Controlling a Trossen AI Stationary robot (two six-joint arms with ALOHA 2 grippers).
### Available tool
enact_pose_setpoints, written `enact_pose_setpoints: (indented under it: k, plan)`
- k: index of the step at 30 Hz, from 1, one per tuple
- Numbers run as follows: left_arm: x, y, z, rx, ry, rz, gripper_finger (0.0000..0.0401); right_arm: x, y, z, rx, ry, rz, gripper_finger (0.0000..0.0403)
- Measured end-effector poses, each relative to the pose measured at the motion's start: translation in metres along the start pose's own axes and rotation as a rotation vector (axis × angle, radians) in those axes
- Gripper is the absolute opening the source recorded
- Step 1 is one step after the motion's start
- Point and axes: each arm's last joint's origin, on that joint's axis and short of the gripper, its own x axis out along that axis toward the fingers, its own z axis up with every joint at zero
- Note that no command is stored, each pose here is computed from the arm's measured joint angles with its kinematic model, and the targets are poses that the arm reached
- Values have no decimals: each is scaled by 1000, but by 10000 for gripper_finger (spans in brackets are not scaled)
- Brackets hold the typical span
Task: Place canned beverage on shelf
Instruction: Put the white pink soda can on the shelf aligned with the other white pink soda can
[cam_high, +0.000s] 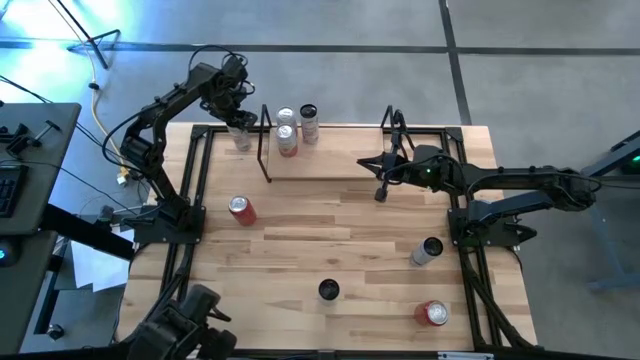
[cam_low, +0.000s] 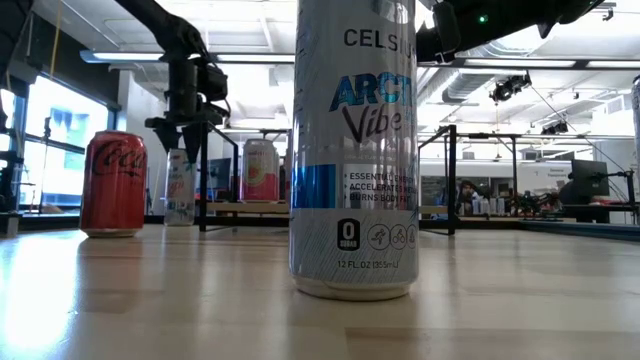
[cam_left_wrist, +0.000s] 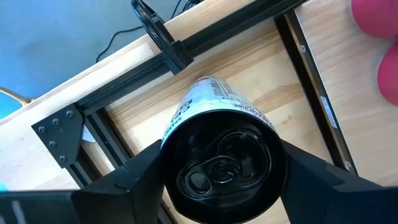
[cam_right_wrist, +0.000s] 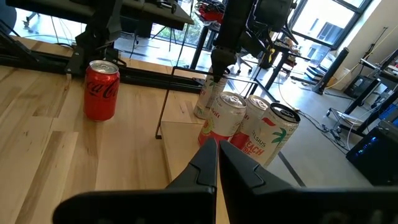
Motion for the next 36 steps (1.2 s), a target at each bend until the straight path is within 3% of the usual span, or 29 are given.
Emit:
enact_pose_setpoints:
  k: [8,15,23,30,36]
  plan:
    - [-33,-4,-19,8,-65,30,235,0,0,0,0,0,0,0]
    - [-86,0,-64,-86,-136,20,235,0,0,0,-2,0,0,0]
    - [-132,-7,-123,-166,-216,-106,235,0,0,0,-8,0,0,0]
    - [-157,-13,-173,-166,-247,-138,235,0,0,0,-8,0,0,0]
    - [-172,-18,-205,-130,-324,-271,235,0,0,0,-8,0,-1,0]
